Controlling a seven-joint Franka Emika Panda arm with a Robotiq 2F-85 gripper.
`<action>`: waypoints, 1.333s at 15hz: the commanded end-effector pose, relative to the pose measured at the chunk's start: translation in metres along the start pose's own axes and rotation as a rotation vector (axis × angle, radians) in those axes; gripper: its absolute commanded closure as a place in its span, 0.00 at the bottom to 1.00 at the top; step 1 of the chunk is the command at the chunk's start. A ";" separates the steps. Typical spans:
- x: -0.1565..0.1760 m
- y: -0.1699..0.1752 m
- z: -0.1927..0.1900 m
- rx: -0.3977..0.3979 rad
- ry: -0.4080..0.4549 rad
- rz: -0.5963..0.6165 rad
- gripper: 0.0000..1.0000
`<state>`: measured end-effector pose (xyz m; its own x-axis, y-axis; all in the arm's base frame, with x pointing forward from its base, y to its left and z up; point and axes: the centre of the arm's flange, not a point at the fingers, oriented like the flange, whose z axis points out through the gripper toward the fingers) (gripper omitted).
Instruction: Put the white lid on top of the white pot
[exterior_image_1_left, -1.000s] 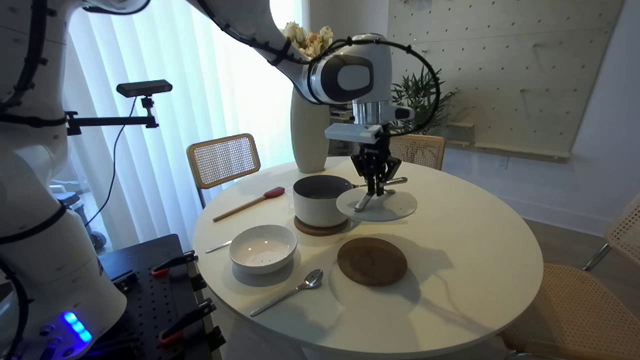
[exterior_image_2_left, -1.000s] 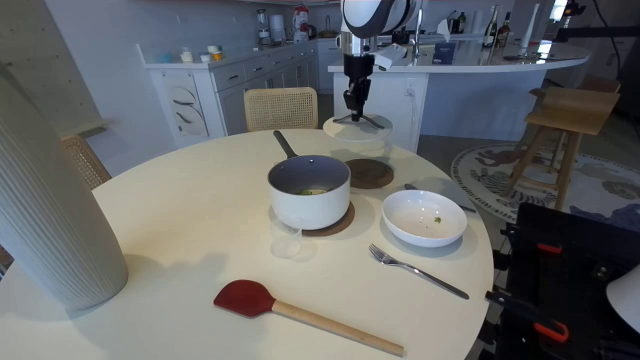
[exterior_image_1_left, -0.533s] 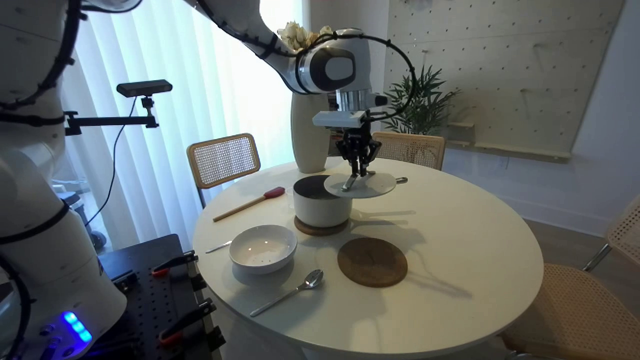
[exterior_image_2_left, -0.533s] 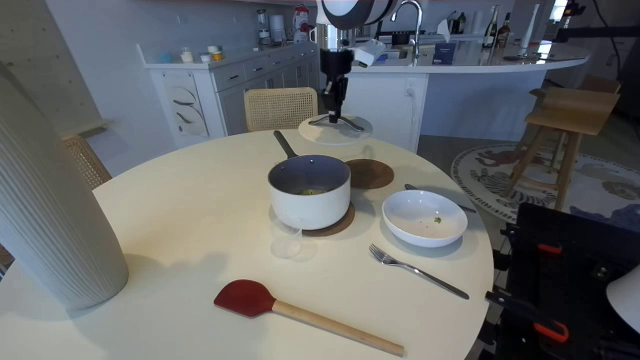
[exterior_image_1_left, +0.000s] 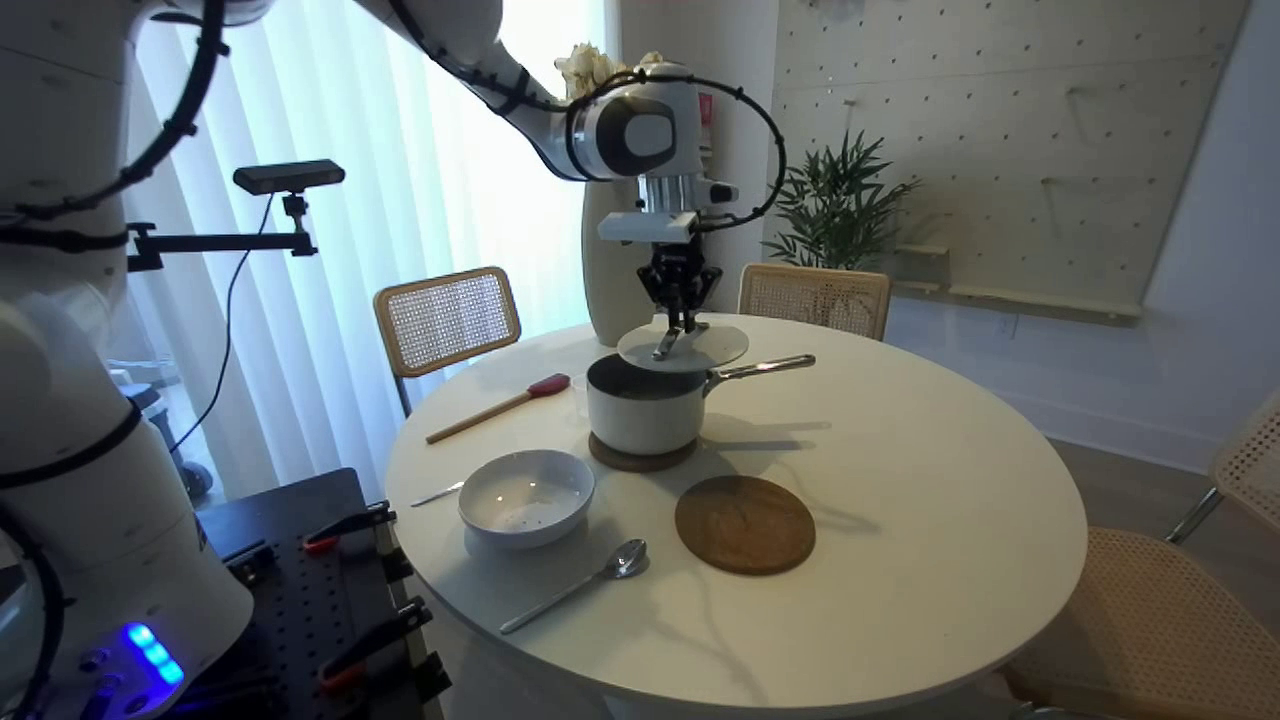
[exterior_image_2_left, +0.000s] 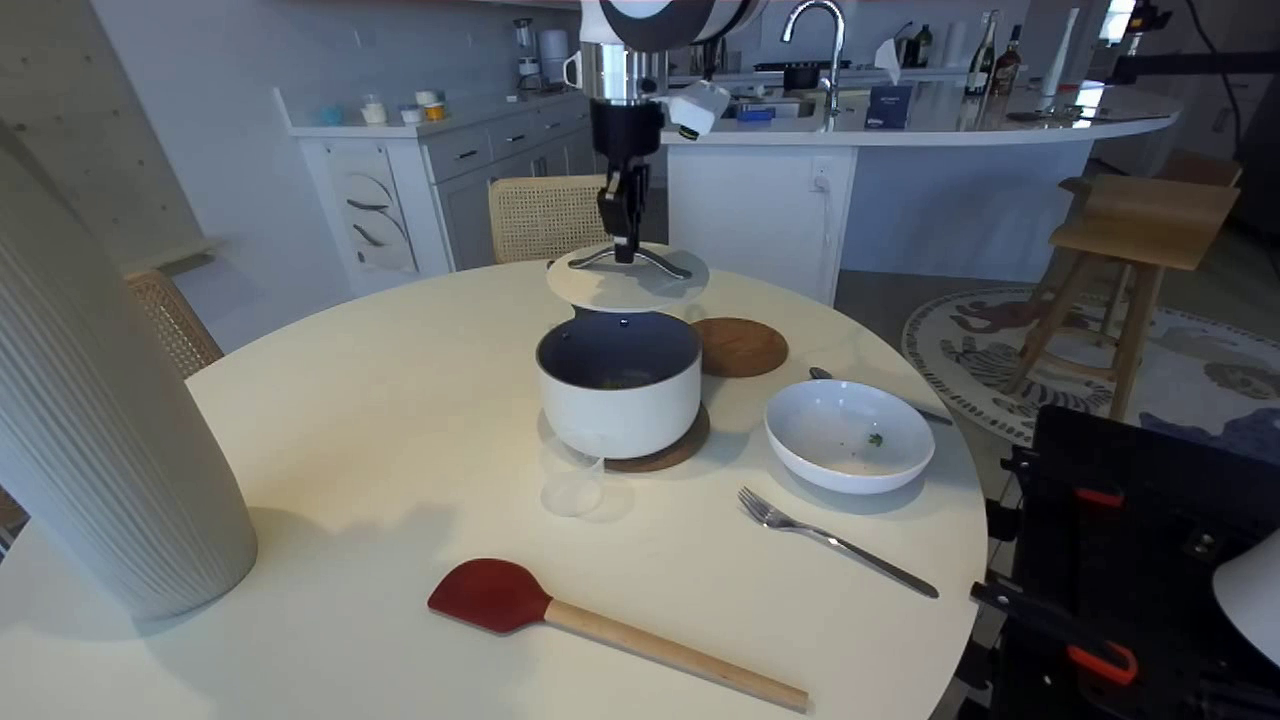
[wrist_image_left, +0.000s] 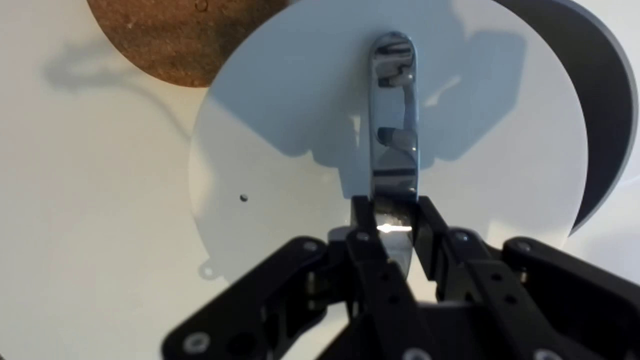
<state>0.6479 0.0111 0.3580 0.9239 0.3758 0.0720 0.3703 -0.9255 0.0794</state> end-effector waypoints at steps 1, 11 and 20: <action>0.007 -0.010 -0.020 0.026 0.003 -0.030 0.94; 0.003 -0.046 -0.005 0.076 -0.050 -0.088 0.94; -0.001 -0.060 0.012 0.072 -0.070 -0.100 0.94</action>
<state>0.6297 0.0629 0.3322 0.8930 0.4499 -0.0093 0.4499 -0.8930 0.0082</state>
